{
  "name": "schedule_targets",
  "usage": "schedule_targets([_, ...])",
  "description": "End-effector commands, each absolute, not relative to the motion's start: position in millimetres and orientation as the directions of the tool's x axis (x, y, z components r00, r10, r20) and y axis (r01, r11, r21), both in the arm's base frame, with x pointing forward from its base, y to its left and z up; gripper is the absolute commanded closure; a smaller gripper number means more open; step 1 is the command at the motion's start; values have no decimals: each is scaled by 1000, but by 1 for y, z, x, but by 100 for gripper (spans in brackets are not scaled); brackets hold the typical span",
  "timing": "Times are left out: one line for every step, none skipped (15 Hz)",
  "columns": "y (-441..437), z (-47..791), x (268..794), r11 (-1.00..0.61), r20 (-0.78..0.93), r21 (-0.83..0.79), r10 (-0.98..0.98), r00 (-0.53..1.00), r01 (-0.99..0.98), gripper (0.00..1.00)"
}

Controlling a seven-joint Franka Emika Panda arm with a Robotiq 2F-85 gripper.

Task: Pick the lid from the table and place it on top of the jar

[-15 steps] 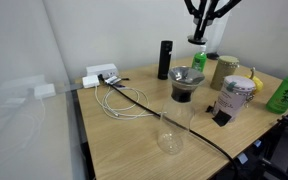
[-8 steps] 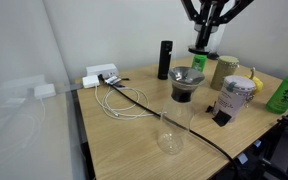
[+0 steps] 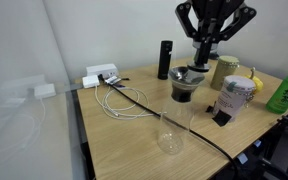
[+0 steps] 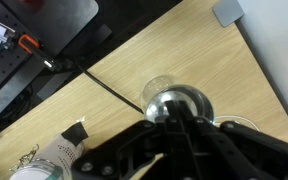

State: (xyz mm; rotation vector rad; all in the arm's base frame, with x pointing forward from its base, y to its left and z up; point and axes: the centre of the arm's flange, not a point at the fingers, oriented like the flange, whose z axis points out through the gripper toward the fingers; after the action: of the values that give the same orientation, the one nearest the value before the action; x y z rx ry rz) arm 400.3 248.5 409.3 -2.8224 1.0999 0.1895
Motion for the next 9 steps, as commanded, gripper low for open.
schedule_targets([253,403,409,-751,-131,-85,-643,754,-655,98])
schedule_targets([254,402,412,-753,-131,-91,-640,757,-652,98])
schedule_targets([255,401,414,-755,-126,-94,-637,760,-648,98])
schedule_targets([256,400,416,-758,-125,-96,-633,764,-645,98])
schedule_targets([256,398,418,-764,-119,-92,-629,768,-639,98])
schedule_targets([256,395,420,-768,-117,-85,-625,772,-634,98])
schedule_targets([257,392,421,-774,-115,-77,-620,776,-629,98])
schedule_targets([257,390,422,-778,-113,-71,-615,780,-624,98])
schedule_targets([257,387,423,-783,-112,-65,-611,784,-619,98])
